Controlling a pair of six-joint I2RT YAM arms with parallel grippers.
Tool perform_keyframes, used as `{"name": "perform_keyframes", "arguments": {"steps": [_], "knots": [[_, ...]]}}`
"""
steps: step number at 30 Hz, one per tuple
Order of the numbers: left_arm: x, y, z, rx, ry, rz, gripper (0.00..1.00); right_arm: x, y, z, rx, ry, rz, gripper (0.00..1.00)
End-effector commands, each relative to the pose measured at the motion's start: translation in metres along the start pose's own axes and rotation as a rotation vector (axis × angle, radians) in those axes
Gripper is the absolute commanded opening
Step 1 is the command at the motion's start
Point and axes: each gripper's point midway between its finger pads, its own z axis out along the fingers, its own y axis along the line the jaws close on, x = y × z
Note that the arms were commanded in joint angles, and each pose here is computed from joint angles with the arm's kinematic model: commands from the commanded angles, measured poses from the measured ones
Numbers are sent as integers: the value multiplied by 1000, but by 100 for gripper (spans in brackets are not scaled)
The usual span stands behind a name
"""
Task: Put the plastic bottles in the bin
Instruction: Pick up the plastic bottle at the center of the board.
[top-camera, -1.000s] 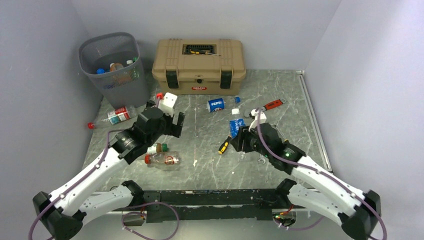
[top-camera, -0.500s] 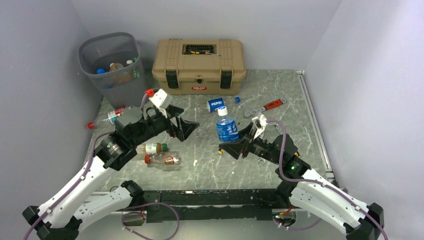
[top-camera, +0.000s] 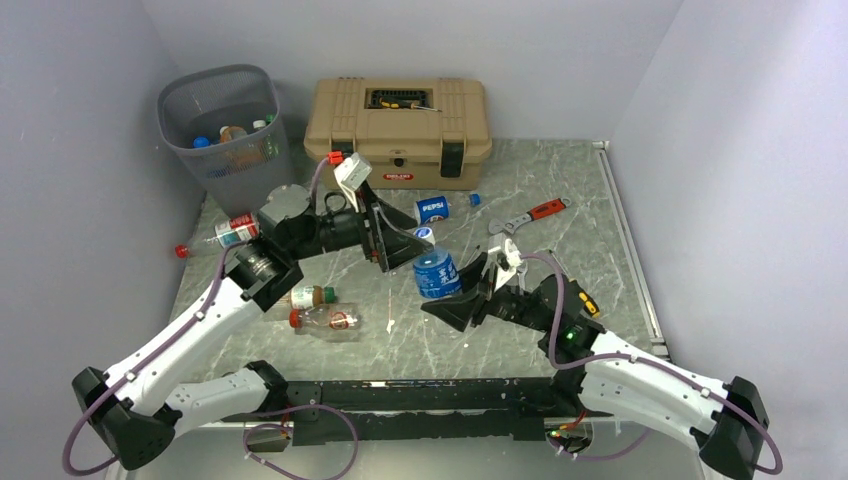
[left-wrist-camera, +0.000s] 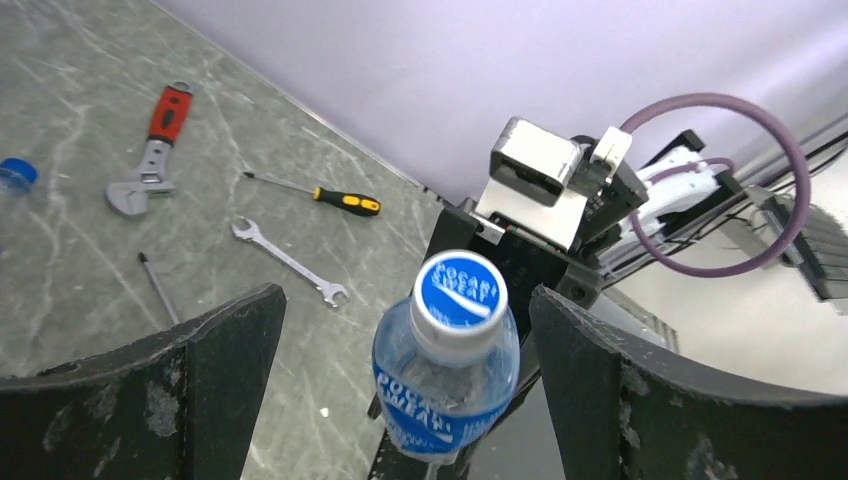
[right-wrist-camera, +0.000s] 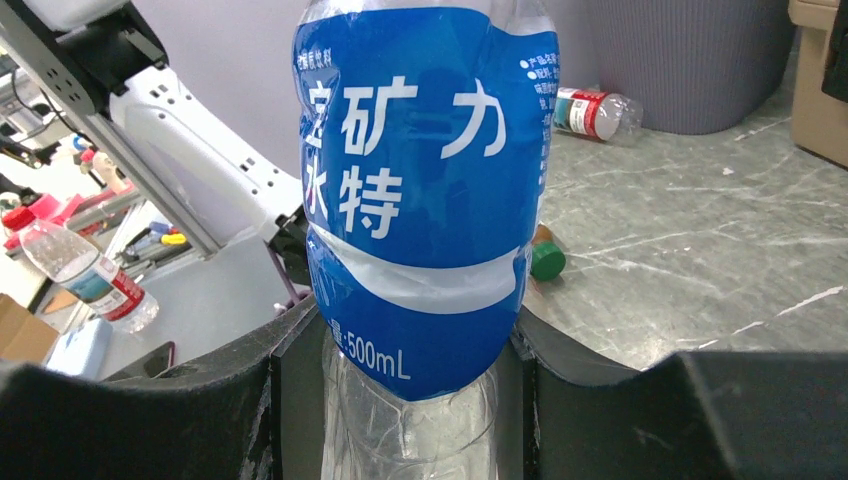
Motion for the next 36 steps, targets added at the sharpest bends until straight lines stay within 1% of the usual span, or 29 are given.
{"name": "perform_keyframes", "arguments": {"steps": [1,7,11,13,17,19,20,21,23,24,26,27,29,30,33,36], "knots": [[-22,-30,3,133,-51,-7,97,-20,10,6,-23,-76,-81,33],[-20,-33,5,165,-46,-11,85,-11,6,9,1,-47,-89,33],[-12,-32,7,179,-6,-29,81,-12,1,9,29,-64,-89,35],[-5,-30,10,188,20,-40,74,-13,-2,9,44,-71,-89,36],[7,-24,11,186,45,-59,64,-13,-5,8,62,-85,-85,37],[11,-21,12,177,53,-64,51,-14,-5,9,65,-86,-85,37],[12,-21,11,176,54,-63,46,-12,-6,9,66,-80,-84,37],[13,-20,11,173,53,-64,44,-12,-6,10,65,-76,-84,37],[13,-21,10,177,48,-63,44,-10,-6,11,64,-69,-82,37],[13,-21,10,178,46,-61,47,-9,-7,12,64,-66,-80,37],[12,-21,9,175,42,-61,59,-8,-7,12,64,-62,-77,37],[12,-21,9,175,42,-60,62,-7,-7,13,64,-59,-76,37],[13,-21,9,176,47,-63,64,-7,-8,14,67,-56,-75,37],[14,-21,9,177,50,-64,63,-6,-8,14,66,-55,-76,37],[16,-23,9,191,61,-63,48,-6,-8,16,67,-53,-74,37],[17,-24,7,193,69,-54,28,-4,-8,18,68,-46,-70,38]]}}
